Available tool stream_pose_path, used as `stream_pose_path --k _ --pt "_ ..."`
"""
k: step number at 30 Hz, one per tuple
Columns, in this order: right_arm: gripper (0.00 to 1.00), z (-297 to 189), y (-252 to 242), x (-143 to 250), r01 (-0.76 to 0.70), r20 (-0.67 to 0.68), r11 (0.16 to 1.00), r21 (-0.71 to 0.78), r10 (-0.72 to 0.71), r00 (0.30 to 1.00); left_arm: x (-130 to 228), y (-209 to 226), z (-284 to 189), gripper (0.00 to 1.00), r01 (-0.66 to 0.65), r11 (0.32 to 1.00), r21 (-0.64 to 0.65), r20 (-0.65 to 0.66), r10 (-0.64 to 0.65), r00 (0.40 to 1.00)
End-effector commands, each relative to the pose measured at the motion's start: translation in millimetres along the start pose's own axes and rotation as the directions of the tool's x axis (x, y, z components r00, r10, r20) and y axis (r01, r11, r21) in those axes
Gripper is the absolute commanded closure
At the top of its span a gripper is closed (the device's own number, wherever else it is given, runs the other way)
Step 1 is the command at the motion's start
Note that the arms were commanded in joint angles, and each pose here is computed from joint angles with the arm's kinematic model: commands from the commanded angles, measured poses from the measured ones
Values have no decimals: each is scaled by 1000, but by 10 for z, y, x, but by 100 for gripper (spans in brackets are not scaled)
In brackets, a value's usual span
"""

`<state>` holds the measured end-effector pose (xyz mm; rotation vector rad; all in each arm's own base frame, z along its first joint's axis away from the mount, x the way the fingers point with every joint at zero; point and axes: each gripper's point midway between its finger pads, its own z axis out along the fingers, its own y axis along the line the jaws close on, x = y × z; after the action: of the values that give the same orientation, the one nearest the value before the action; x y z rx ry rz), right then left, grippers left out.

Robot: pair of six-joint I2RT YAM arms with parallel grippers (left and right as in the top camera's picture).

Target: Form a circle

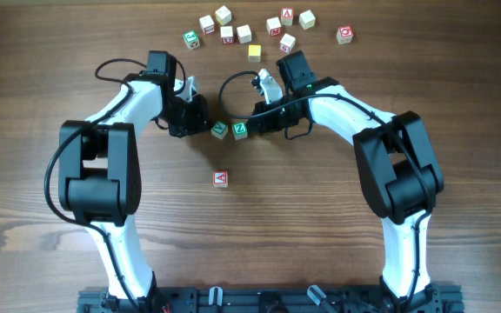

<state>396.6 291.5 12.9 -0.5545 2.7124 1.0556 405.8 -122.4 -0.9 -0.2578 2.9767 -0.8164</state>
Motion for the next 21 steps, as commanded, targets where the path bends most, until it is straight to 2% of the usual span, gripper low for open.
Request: stream_pose_path --k 1,3,21 --pt "96 53 48 38 23 -14 999 -35 -24 1000 80 25 101 96 -14 1000 12 -32 14 999" --pt "96 52 102 44 57 -15 996 -67 -58 998 79 25 101 96 -14 1000 12 -32 14 999" --pt "96 49 128 46 73 -14 994 -82 -74 997 59 6 101 96 -19 1000 22 -25 20 1000"
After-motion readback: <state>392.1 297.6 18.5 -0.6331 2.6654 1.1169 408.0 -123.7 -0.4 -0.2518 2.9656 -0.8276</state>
